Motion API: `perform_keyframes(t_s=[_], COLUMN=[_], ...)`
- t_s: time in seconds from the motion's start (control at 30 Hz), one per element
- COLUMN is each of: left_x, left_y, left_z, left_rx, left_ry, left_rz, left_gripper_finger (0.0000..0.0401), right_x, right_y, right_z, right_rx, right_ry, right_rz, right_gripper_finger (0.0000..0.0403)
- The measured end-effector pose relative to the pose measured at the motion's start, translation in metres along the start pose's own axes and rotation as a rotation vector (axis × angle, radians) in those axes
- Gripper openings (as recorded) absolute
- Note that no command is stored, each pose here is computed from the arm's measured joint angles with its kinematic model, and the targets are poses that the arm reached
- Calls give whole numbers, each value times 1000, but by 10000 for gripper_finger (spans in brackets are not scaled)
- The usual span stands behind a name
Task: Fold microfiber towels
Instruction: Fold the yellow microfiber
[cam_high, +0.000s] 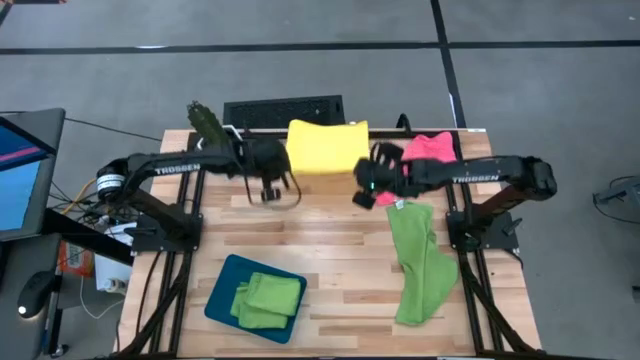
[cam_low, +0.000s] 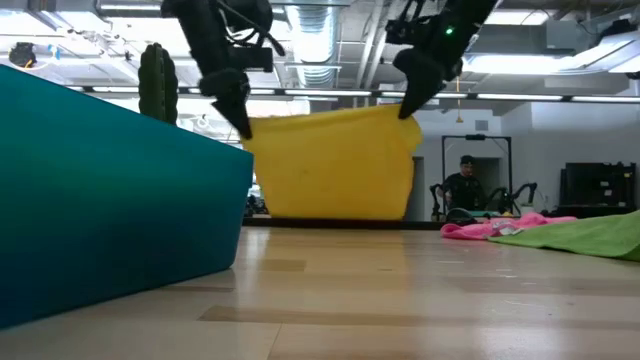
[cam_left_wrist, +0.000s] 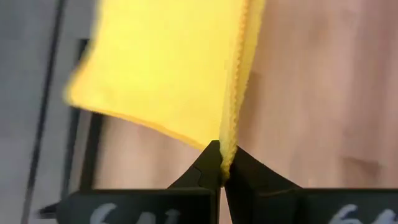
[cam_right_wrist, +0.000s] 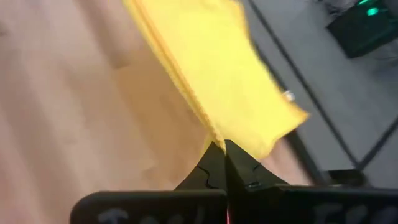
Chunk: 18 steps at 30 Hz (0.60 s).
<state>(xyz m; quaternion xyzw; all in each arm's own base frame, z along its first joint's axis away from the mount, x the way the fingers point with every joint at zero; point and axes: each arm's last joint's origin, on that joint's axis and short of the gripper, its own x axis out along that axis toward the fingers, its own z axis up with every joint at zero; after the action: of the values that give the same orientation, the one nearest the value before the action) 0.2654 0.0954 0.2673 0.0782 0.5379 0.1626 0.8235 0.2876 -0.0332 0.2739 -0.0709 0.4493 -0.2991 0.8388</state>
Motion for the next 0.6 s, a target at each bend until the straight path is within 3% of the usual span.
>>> perform_keyframes(t_s=[0.23,0.37,0.6], left_x=[8,3,-9], left_y=[-72,-102,-131], left_z=[-13,-17,-17], left_rx=[32,10,40], left_ry=[17,-11,-75], left_rz=[-88,-79,-69], left_gripper_finger=[0,0,0], right_x=[-24,-39,-53], right_y=[53,75,89], right_z=[-25,-37,-46], right_rx=[63,134,159], right_ry=[-14,-26,-52], right_rz=[91,142,164], right_gripper_finger=[5,6,6])
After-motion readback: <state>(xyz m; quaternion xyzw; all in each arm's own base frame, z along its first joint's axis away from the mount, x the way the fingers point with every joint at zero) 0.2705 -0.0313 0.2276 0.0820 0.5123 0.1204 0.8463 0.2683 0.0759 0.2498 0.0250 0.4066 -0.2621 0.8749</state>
